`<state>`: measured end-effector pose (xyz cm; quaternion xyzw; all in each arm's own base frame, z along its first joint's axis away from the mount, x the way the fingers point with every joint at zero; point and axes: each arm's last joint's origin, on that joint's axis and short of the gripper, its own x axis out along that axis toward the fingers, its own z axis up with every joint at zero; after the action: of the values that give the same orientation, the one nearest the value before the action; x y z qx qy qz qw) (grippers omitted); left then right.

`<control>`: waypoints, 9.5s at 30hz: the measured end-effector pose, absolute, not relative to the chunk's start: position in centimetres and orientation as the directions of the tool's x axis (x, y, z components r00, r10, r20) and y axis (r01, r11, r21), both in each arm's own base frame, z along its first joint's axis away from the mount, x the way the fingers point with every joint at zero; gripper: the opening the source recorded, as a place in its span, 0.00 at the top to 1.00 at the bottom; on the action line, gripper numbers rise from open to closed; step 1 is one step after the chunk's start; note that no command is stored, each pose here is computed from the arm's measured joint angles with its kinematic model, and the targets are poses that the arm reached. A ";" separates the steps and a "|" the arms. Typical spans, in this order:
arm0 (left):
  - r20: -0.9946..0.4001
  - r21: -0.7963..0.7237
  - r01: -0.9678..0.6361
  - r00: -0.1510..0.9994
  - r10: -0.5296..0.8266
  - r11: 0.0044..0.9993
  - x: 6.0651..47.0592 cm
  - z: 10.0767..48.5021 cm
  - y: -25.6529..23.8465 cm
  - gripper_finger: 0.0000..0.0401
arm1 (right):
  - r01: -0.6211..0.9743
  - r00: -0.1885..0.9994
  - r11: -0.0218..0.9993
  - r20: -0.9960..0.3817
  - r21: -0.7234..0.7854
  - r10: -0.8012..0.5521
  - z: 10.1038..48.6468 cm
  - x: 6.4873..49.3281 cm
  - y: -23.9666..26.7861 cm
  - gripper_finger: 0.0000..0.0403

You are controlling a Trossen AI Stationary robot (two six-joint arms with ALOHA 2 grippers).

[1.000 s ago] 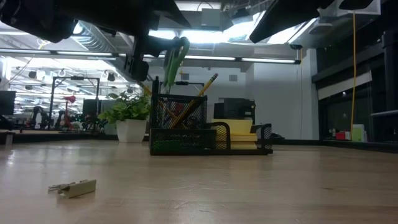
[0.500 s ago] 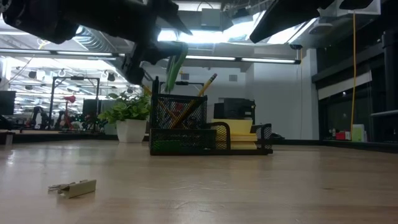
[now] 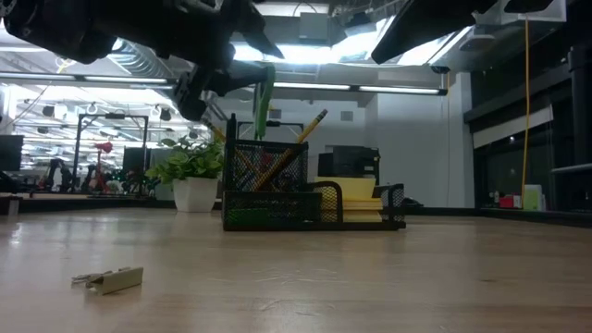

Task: Pick and place office supplies into organizer
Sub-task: Put the green scissors into the black desk organizer, then put the top yellow binder clip into the black desk organizer, then return to Home Position

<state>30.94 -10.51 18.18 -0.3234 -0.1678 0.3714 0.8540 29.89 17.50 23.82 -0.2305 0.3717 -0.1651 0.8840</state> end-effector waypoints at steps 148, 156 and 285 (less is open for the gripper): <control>-0.877 -0.002 0.360 0.447 -0.175 0.933 32.5 12.4 -21.4 0.69 | 0.026 0.931 1.000 -0.363 -0.007 -0.027 22.2 24.8 12.2 0.99; -0.881 0.013 0.393 0.439 -0.175 0.920 32.3 12.3 -21.5 0.82 | 0.026 0.931 1.000 -0.363 -0.008 -0.027 22.2 24.8 12.2 0.99; -0.231 0.191 -0.134 0.957 0.177 0.972 16.2 22.1 -4.3 1.00 | 0.029 0.959 0.999 -0.281 -0.031 -0.036 24.9 17.8 7.7 0.98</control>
<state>16.16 -4.30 22.13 0.0871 0.1241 0.0790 0.9853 17.82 7.73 24.92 -0.0134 0.1420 -0.0165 0.9896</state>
